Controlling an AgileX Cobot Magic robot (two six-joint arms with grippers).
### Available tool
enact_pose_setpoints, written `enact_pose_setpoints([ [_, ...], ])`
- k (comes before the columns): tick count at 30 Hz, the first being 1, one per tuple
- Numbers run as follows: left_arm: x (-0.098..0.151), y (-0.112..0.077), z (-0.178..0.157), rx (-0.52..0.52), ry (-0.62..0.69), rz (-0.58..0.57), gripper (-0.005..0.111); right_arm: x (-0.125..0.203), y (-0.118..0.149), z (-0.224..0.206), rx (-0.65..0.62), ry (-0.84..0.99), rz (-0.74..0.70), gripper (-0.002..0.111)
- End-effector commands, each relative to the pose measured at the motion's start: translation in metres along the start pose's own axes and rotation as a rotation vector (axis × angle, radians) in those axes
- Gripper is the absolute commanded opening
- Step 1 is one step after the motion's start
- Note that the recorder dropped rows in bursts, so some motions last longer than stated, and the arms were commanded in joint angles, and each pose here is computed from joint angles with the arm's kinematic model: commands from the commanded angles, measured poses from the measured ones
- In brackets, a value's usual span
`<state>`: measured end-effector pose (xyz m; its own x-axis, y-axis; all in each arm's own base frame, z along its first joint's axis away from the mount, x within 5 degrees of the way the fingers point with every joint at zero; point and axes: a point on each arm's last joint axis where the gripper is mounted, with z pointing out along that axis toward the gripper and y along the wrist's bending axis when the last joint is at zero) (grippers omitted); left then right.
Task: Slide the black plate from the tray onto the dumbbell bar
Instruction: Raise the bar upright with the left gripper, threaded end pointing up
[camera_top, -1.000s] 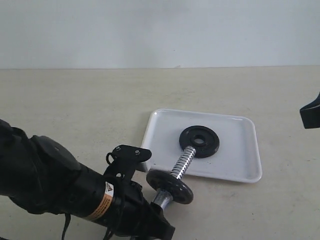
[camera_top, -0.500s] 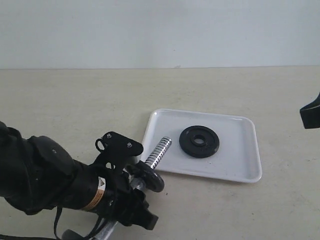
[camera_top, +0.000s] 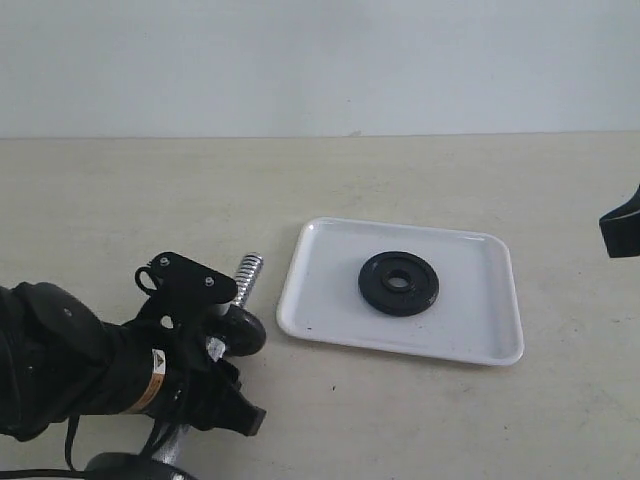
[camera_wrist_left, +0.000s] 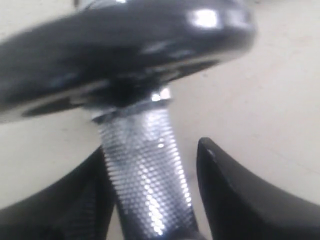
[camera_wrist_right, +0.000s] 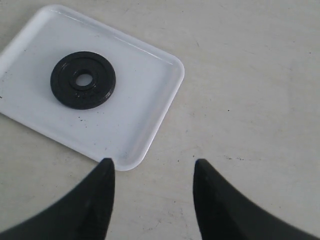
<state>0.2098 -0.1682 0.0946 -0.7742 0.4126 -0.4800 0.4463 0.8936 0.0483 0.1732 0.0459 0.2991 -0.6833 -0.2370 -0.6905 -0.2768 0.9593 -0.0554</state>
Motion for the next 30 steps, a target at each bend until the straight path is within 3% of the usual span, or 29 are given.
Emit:
enact_pose_setpoints([
  [1, 0.016, 0.016, 0.010, -0.055, 0.071, -0.011, 0.043, -0.001, 0.000, 0.000, -0.003, -0.009, -0.004, 0.044],
  [11, 0.005, 0.032, 0.000, -0.074, 0.017, -0.074, 0.004, -0.001, 0.000, 0.000, -0.004, -0.017, -0.004, 0.044],
  [15, -0.005, 0.030, 0.000, -0.060, -0.009, -0.044, 0.004, -0.001, 0.000, 0.000, -0.004, -0.017, -0.004, 0.044],
  [25, -0.027, 0.014, -0.003, 0.089, -0.048, 0.068, 0.004, -0.004, 0.001, 0.000, -0.005, -0.046, -0.003, 0.044],
  [30, -0.029, 0.014, -0.004, 0.094, -0.056, 0.067, 0.004, -0.005, 0.001, 0.000, -0.005, -0.058, -0.003, 0.044],
])
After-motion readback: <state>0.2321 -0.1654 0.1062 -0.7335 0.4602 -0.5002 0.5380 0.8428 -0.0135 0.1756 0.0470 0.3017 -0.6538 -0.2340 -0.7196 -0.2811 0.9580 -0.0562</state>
